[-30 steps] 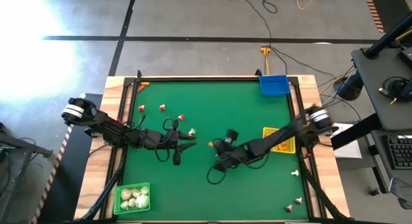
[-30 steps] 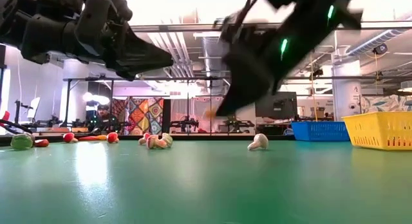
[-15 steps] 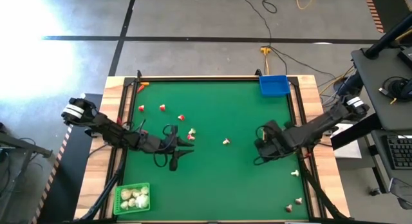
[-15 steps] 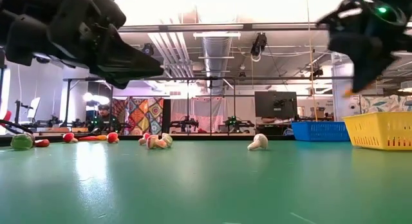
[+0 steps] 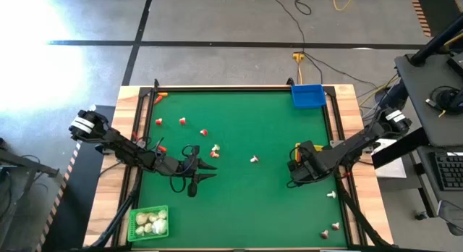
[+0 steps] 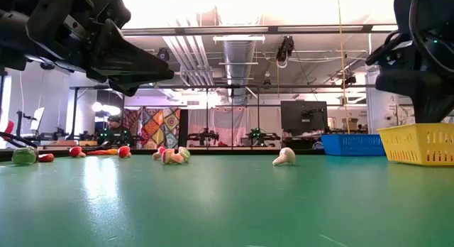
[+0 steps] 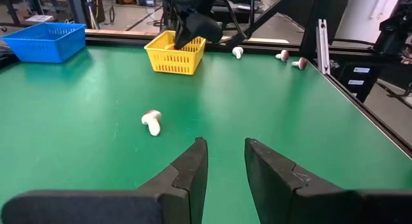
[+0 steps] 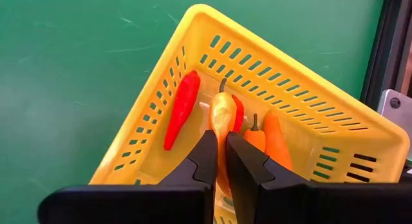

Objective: Sort produce into baskets
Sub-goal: Put the yellow chili into the yellow bin, then adjust the green bin on the table

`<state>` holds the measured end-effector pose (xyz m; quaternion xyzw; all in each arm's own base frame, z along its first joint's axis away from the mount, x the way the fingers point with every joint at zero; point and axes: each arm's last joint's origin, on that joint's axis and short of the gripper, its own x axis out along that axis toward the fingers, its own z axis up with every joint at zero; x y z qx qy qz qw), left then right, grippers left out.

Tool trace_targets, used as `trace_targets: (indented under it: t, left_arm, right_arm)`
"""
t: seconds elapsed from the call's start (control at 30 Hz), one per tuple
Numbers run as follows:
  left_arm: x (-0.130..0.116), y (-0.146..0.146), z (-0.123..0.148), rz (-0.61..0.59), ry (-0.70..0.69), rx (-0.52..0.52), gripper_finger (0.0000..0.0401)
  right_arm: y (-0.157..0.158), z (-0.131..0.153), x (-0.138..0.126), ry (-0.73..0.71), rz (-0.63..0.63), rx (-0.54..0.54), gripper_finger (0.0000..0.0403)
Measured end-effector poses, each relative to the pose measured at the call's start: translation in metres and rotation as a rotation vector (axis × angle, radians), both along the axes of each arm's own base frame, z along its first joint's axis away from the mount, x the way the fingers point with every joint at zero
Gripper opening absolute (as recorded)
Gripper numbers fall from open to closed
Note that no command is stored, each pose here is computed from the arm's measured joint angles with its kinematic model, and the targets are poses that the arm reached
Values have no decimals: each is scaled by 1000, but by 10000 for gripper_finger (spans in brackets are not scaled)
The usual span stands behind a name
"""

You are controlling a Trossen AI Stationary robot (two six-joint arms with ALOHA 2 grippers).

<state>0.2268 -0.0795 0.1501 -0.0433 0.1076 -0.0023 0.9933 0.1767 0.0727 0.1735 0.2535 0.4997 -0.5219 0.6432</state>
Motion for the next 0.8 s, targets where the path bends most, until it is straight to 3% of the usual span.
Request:
trace_targets:
  t: [0.3,0.6,0.8]
  left_arm:
    - [1,0,2,6,-18,-6,88]
    - [15,-2,21,101,-84,-19,88]
    - [27,-8,37,95,39,46,88]
  right_arm:
    - [-10,-17,-1,96,-1,-28,30]
    - [-13,-12,-5,102,90,-4,138]
    - [-11,13,2,13,205,-2,186]
